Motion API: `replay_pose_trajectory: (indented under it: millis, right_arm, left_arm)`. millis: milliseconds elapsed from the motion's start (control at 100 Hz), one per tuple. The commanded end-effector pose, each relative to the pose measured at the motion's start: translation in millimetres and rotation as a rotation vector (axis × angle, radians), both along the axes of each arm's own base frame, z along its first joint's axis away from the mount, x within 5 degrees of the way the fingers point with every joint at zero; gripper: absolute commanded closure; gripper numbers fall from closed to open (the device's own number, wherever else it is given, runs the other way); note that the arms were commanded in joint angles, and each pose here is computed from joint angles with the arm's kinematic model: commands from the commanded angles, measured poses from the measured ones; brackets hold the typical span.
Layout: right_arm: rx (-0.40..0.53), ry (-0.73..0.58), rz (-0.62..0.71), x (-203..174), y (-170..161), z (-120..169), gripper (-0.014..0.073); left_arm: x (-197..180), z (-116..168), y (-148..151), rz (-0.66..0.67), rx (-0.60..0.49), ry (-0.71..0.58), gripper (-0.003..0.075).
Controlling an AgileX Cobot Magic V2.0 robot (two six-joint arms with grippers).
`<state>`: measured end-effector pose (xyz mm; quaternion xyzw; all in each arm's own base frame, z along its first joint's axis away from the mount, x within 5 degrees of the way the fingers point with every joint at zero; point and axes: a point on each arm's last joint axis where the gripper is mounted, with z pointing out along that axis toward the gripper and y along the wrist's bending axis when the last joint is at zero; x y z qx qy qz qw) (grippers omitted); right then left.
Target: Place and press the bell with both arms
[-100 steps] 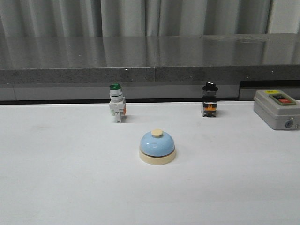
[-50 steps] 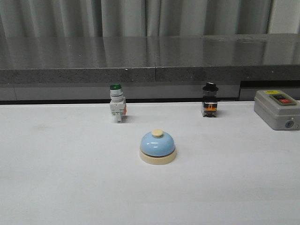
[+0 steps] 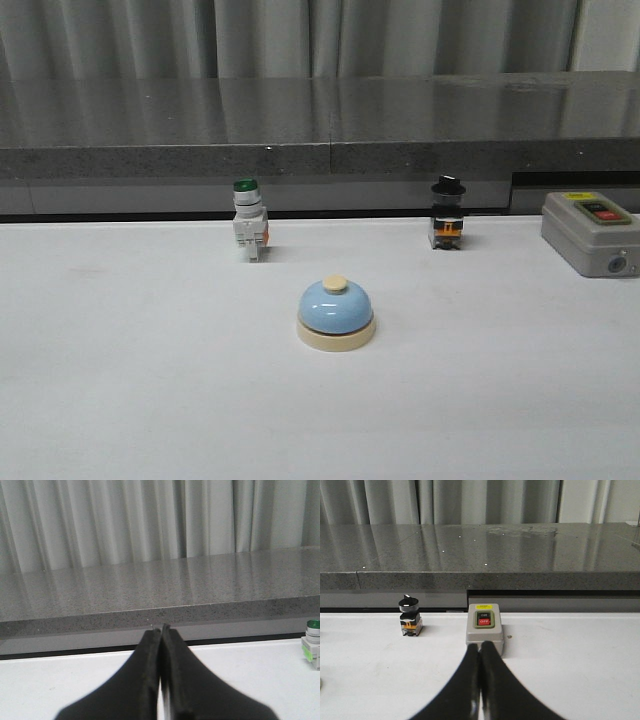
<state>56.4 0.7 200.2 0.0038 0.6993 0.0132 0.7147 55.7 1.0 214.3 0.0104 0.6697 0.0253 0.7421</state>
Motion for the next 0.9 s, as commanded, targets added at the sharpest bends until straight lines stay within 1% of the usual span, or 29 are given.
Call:
replay_pose_trajectory:
  millis: [0,560,640,720,790,890]
  right_arm:
    - [-0.012,-0.107,-0.006,-3,0,13,0.0655]
    - [-0.012,-0.12,-0.006,-3,0,14,0.0655]
    - [-0.01,-0.188,-0.005,-4,0,20,0.0655]
    - [0.0,-0.229,-0.005,-5,0,27,0.0655]
    - [0.025,-0.229,-0.005,-6,-1,37,0.0655]
    - [0.034,-0.188,-0.003,-4,0,55,0.0655]
  left_arm:
    - [-1,-5,0,-0.005,-0.015,-0.075,0.0741]
    - [-1,-5,0,-0.005,-0.015,-0.075,0.0741]
    - [-1,-5,0,-0.005,-0.015,-0.075,0.0741]
    - [-1,-5,0,-0.005,-0.015,-0.075,0.0741]
    - [-1,-5,0,-0.005,-0.015,-0.075,0.0741]
    - [-1,-5,0,-0.005,-0.015,-0.075,0.0741]
